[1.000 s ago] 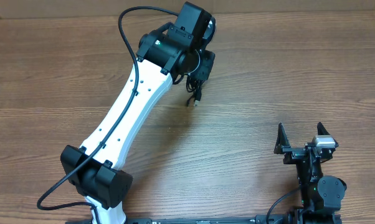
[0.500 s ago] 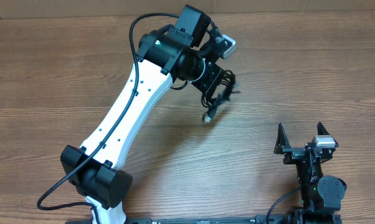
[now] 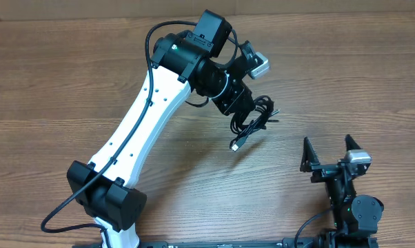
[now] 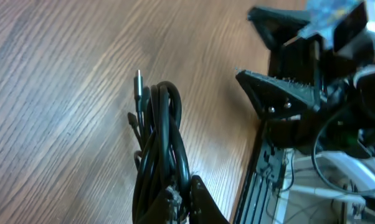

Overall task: Untangle cables
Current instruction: 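Carry the lifted coil right toward the right gripper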

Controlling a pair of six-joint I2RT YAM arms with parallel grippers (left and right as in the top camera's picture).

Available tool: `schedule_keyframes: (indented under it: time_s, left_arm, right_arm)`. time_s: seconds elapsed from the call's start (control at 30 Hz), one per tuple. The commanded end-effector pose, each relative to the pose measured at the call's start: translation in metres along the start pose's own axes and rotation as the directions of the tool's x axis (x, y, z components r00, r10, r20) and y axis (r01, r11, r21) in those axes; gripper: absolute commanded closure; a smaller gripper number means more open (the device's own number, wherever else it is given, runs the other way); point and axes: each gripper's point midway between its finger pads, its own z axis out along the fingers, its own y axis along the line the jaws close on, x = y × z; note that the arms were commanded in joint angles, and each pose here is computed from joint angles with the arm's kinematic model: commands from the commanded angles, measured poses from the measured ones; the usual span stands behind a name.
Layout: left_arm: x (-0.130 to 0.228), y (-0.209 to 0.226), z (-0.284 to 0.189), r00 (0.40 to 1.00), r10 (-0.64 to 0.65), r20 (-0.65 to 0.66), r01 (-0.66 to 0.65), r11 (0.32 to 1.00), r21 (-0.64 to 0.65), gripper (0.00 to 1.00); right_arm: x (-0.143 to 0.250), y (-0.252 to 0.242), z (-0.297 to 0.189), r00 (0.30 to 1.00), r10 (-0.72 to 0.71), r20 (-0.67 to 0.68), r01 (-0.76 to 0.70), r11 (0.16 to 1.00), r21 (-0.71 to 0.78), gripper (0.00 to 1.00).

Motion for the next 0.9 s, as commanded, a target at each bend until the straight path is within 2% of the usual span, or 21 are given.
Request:
schedule_keyframes:
  time_s: [0.0,0.13,0.37,0.5,0.57,0.7,0.87]
  left_arm:
    - [-0.004,-0.024,-0.012,0.993,0.116,0.037,-0.118,0.992,0.053,0.96]
    - [-0.002,-0.029,-0.012,0.99,0.139,0.04,-0.142,0.987,0.079,0.96]
    - [-0.009,-0.05,-0.016,0.969,0.219,0.113,-0.237,0.953,0.186,0.96]
    - [-0.012,-0.059,-0.018,0.962,0.232,0.144,-0.26,0.938,0.227,0.96]
    - [-0.013,-0.062,-0.019,0.96,0.232,0.155,-0.265,0.933,0.243,0.96]
    - [-0.017,-0.077,-0.024,0.939,0.262,0.221,-0.322,0.894,0.311,0.96]
    - [-0.02,-0.086,-0.027,0.93,0.266,0.253,-0.343,0.873,0.346,0.96]
  right_arm:
    - [0.003,0.033,-0.003,0.98,0.191,-0.048,-0.197,0.963,-0.187,0.0]
    - [-0.015,0.054,-0.012,0.976,0.207,-0.064,-0.217,0.932,-0.291,0.0]
    - [-0.057,0.062,-0.029,0.963,0.183,-0.199,-0.229,0.944,-0.236,0.0]
    - [-0.07,0.063,-0.024,0.916,0.189,-0.353,-0.267,0.946,-0.187,0.0]
    - [-0.07,0.072,-0.023,0.903,0.123,-0.411,-0.238,0.941,-0.242,0.0]
    - [-0.066,0.088,-0.017,0.867,0.104,-0.488,-0.292,0.899,-0.327,0.0]
    - [-0.072,0.103,-0.021,0.888,0.03,-0.458,-0.262,0.852,-0.453,0.0]
